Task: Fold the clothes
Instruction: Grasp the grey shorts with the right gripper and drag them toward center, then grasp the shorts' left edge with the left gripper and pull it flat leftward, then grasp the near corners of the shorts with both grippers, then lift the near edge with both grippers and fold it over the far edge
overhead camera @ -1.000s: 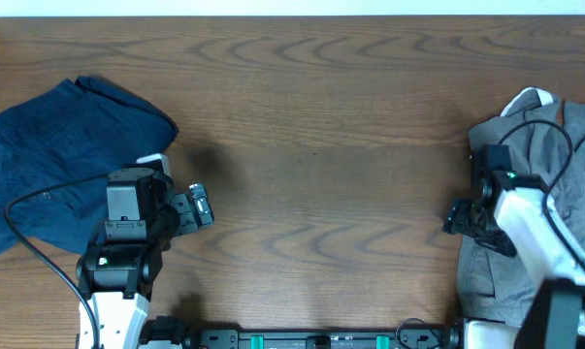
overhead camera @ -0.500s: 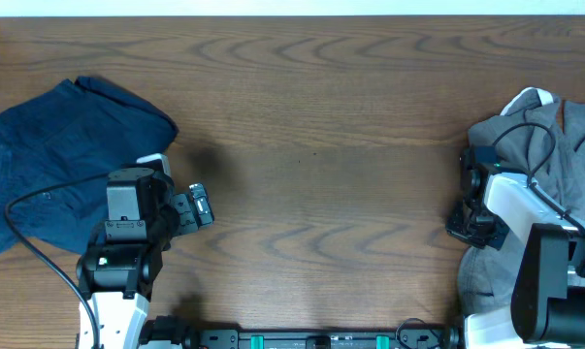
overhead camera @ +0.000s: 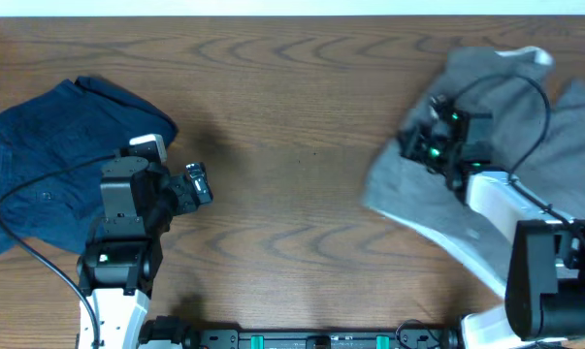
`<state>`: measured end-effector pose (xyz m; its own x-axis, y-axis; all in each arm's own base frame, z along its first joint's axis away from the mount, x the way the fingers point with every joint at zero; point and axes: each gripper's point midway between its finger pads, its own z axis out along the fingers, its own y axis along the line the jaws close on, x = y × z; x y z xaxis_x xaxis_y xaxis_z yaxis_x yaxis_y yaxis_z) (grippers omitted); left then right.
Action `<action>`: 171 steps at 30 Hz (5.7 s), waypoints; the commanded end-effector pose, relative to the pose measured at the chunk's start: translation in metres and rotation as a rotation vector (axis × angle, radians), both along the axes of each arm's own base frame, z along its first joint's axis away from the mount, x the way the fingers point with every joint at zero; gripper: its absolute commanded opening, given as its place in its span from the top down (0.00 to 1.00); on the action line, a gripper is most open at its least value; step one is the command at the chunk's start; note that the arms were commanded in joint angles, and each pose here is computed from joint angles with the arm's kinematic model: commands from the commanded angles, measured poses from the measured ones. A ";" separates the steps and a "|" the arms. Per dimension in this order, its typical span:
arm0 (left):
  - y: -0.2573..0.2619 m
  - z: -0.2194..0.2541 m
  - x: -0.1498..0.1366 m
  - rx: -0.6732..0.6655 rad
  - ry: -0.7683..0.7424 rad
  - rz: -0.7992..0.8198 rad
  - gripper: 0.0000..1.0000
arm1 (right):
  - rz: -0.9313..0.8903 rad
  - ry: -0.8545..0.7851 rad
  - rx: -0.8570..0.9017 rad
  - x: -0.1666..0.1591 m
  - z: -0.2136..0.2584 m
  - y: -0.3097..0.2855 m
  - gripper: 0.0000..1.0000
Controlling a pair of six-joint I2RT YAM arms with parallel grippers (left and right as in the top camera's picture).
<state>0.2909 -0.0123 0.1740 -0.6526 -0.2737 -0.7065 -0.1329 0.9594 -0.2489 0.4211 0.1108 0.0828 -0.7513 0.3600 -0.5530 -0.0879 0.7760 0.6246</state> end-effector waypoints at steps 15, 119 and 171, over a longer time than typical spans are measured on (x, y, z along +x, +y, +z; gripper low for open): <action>-0.004 -0.006 0.013 -0.138 0.032 0.090 0.02 | -0.139 0.082 -0.158 -0.037 0.025 -0.063 0.01; -0.104 -0.176 -0.071 -0.348 0.924 0.551 0.94 | -0.545 0.711 -0.336 -0.207 -0.002 -0.162 0.01; -0.087 -0.019 -0.113 -0.303 0.508 0.001 0.94 | -0.745 0.434 -0.443 -0.186 0.123 -0.196 0.99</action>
